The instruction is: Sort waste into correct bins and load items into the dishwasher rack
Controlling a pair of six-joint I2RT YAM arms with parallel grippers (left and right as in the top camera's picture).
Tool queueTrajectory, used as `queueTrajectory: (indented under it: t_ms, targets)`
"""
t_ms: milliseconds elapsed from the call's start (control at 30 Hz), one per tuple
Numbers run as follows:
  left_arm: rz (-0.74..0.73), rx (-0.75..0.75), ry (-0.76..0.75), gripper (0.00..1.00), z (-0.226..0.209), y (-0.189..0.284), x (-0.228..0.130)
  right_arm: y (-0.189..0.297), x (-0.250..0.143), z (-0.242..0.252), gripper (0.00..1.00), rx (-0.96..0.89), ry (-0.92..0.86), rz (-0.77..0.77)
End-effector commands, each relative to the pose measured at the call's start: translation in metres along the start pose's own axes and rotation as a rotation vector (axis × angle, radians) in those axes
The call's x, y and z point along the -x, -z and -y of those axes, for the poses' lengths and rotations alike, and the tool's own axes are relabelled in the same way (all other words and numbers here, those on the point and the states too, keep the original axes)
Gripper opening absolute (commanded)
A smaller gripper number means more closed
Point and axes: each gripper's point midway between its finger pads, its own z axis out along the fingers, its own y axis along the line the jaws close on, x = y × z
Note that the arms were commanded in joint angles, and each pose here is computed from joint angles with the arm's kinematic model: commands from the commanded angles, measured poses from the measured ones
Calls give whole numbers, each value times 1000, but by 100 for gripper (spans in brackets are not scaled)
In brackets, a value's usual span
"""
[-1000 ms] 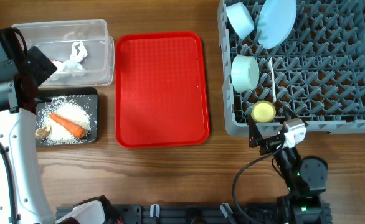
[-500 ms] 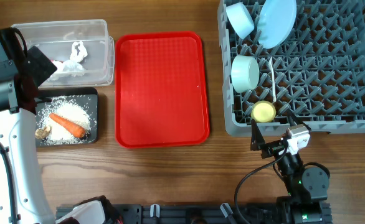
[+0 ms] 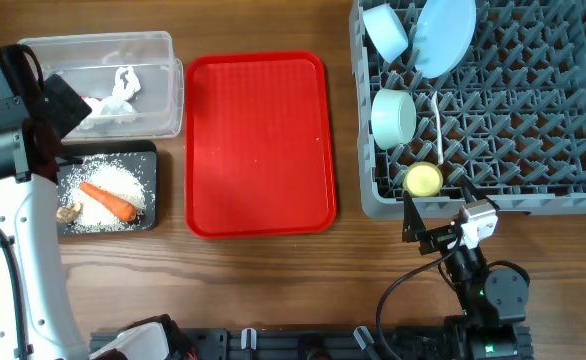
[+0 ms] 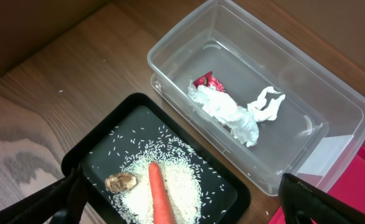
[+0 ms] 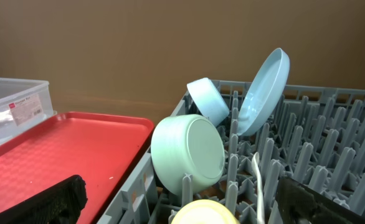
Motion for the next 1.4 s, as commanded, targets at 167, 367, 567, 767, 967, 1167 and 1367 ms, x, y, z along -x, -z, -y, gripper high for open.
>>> queueTrajectory:
  t_ms: [167,367,567,767,967,1167,1367]
  targets:
    - [176,-131,11,100,8,77,17,1,3,2,100,-13,5,14]
    - [217,-243,-41,100,15,112,-16,1,3,2,100,-13,5,14]
    - [61,-189,-146,100,-16,60,-126,1,3,2,100,-13,6,14]
    - [86,-145,-134,100,-51,36,-180,1,3,2,100,-13,6,14]
    - [137,-147,-99,100,-67,32,-197,1,3,2,100,-13,6,14]
    - [192,-221,-65,100,-63,34,-201,1,3,2,100,-13,6,14]
    - [490,-548,67,100,-5,36,-166,1,3,2,100,-13,6,14]
